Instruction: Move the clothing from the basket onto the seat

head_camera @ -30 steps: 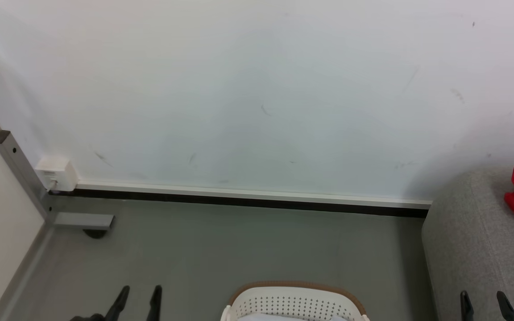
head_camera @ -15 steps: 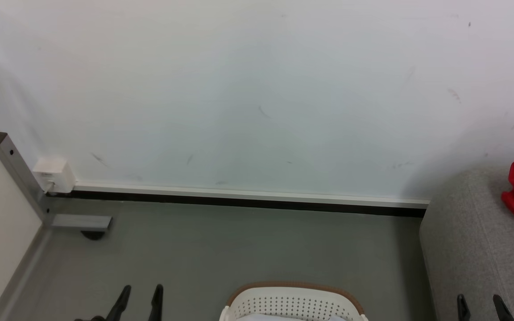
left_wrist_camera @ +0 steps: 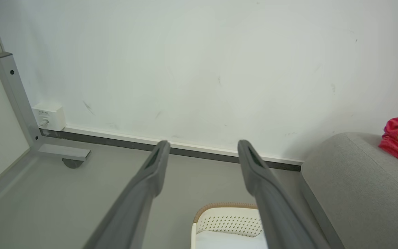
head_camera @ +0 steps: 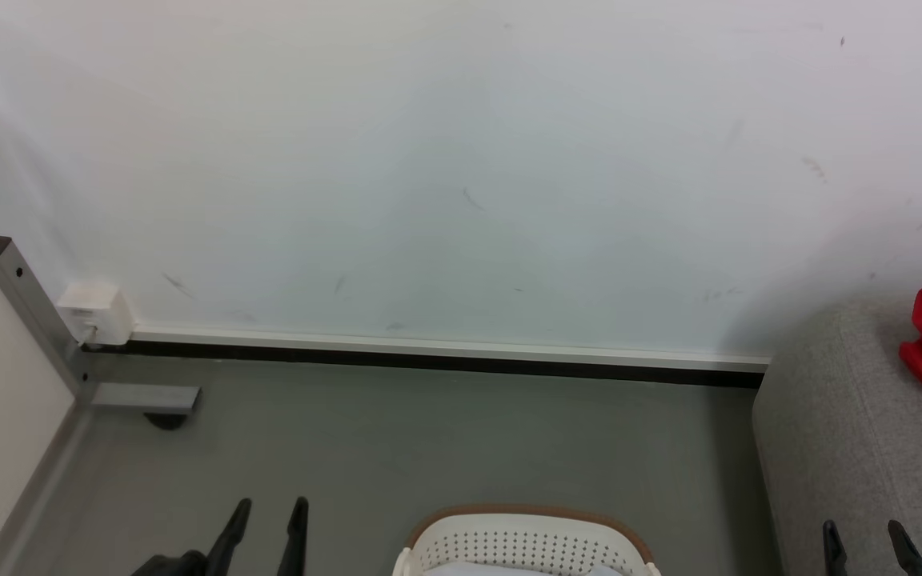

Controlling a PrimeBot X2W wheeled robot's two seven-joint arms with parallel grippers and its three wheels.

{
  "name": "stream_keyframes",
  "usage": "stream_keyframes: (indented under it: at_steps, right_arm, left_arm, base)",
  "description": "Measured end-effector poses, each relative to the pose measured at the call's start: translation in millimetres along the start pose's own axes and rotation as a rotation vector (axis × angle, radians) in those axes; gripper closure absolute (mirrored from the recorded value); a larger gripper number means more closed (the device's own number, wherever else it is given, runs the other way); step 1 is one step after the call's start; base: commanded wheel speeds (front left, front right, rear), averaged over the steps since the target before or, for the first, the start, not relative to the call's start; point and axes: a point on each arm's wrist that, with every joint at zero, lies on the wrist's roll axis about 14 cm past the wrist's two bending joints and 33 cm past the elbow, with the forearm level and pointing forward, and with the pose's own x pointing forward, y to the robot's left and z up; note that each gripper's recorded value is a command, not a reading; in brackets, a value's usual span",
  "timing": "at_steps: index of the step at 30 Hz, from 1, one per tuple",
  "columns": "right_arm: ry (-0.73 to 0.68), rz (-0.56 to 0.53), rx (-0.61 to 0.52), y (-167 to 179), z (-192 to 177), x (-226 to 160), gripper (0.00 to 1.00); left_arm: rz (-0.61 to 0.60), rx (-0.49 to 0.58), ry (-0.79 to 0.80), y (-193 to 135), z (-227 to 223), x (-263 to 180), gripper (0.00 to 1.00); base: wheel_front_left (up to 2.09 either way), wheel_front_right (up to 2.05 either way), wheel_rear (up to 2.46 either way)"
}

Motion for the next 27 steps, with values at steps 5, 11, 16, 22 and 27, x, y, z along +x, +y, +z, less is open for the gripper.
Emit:
stream_keyframes:
  at_steps: [5,11,16,22,27]
  right_arm:
    - [-0.003,0.0,-0.011,-2,1,3,0.0]
    - [0.011,-0.001,-0.028,-7,-2,2,0.0]
    - [0.003,-0.007,-0.036,-14,2,6,0.0]
    - [-0.011,-0.013,-0.048,-19,8,11,0.0]
    - [-0.018,-0.012,-0.049,-18,10,12,0.0]
  left_arm:
    - [-0.013,-0.001,0.002,-4,0,5,0.0]
    - [-0.018,-0.007,0.018,-5,-5,7,0.0]
    - [-0.019,-0.008,0.022,-5,-6,8,0.0]
    - [-0.024,-0.009,0.017,-7,-4,10,0.0]
    - [-0.028,-0.008,0.017,-8,-4,9,0.0]
  base:
    - [0.0,0.0,0.0]
    - [0.0,0.0,0.0]
    - [0.0,0.0,0.0]
    - [0.0,0.0,0.0]
    - [0.0,0.0,0.0]
